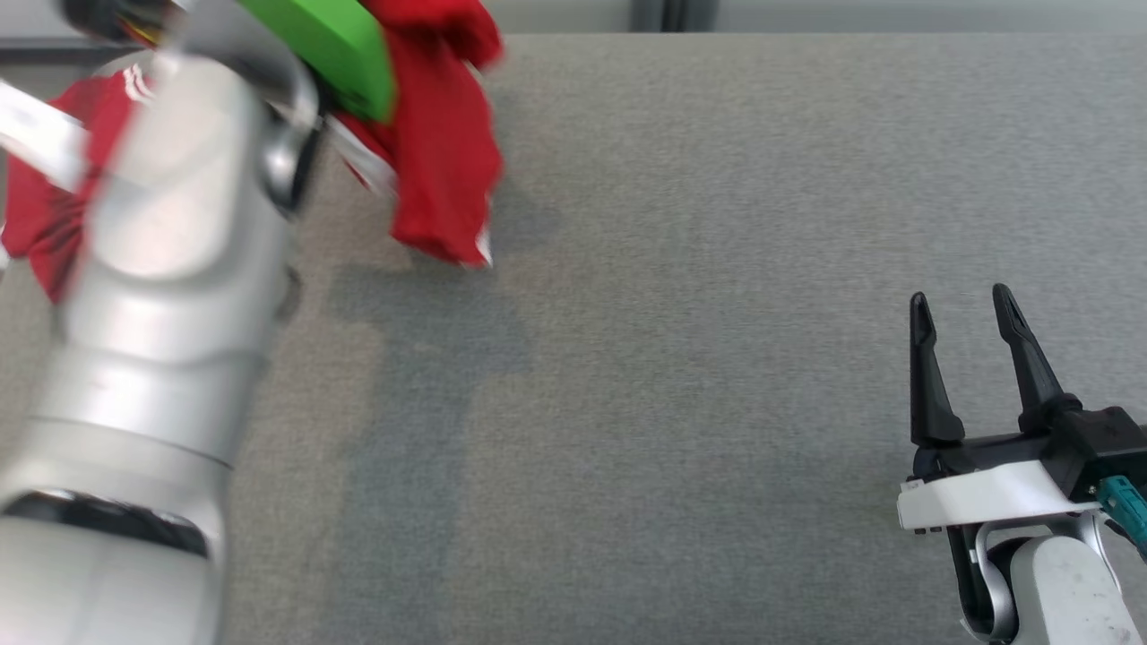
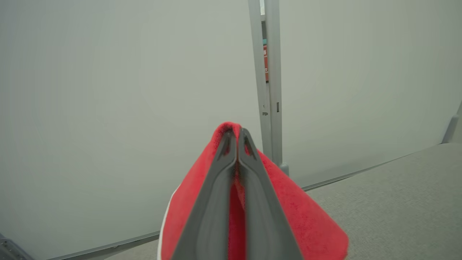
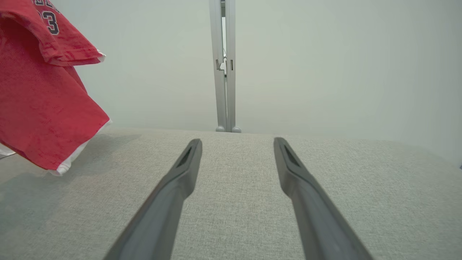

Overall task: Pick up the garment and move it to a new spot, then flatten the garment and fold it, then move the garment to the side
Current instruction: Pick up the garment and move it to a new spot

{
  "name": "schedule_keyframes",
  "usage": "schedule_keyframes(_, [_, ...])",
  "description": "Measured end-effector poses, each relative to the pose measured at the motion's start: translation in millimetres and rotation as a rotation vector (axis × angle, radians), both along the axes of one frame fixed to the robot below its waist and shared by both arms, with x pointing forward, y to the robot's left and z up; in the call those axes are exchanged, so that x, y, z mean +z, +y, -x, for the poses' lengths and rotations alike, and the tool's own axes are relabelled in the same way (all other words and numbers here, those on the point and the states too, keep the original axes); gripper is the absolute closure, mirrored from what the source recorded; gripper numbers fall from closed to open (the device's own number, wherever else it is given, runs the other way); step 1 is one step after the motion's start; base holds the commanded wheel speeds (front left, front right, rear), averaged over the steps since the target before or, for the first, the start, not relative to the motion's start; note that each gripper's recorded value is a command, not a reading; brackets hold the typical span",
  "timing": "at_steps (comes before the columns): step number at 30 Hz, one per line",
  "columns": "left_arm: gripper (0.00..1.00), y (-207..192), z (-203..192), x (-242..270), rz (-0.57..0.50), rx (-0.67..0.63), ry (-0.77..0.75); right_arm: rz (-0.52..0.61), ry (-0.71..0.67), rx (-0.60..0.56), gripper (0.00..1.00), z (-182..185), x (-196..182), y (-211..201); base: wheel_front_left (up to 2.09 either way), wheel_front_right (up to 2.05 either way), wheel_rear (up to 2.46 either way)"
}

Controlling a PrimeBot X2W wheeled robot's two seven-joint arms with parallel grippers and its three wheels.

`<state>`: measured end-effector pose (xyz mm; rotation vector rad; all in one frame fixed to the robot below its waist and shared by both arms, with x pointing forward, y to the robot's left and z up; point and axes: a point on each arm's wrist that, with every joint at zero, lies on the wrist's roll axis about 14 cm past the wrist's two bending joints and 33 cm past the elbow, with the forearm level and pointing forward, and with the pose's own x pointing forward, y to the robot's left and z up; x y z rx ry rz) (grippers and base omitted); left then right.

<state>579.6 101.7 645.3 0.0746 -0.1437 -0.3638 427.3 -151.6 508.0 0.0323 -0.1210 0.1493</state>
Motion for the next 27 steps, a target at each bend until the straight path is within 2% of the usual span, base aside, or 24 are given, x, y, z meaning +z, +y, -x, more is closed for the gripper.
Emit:
schedule_keyframes(3, [1.00,-54,23,-37,0.015,-0.122,0.063,0.003,0.001,-0.038,0.00,10,2,-14,0.00,0.00,0.00])
schedule_keyframes(8, [1.00,-112,74,-121,0.045,-0.275,0.220,-0.001,-0.002,-0.078,0.00,21,6,-28,0.00,0.00,0.00])
schedule_keyframes(12, [1.00,-155,128,-164,0.167,-0.396,0.375,0.001,-0.003,-0.094,0.00,24,7,-33,0.00,0.00,0.00])
schedule_keyframes(18, [1.00,-197,182,-189,0.244,-0.479,0.510,0.003,0.010,-0.114,0.00,23,3,-40,0.00,0.00,0.00])
schedule_keyframes(23, [1.00,-215,212,-200,0.193,-0.555,0.554,-0.005,0.019,-0.101,0.00,23,0,-36,0.00,0.00,0.00])
schedule_keyframes(24, [0.90,-216,214,-201,0.188,-0.559,0.556,-0.006,0.019,-0.100,0.00,23,0,-35,0.00,0.00,0.00])
schedule_keyframes(25, [0.62,-217,214,-200,0.186,-0.563,0.555,-0.006,0.018,-0.100,0.00,23,0,-35,0.00,0.00,0.00])
schedule_keyframes(26, [0.19,-217,213,-200,0.183,-0.562,0.550,-0.006,0.016,-0.100,0.00,23,1,-35,0.00,0.00,0.00])
schedule_keyframes(27, [0.00,-217,211,-198,0.192,-0.554,0.548,-0.006,0.015,-0.100,0.00,22,1,-35,0.00,0.00,0.00])
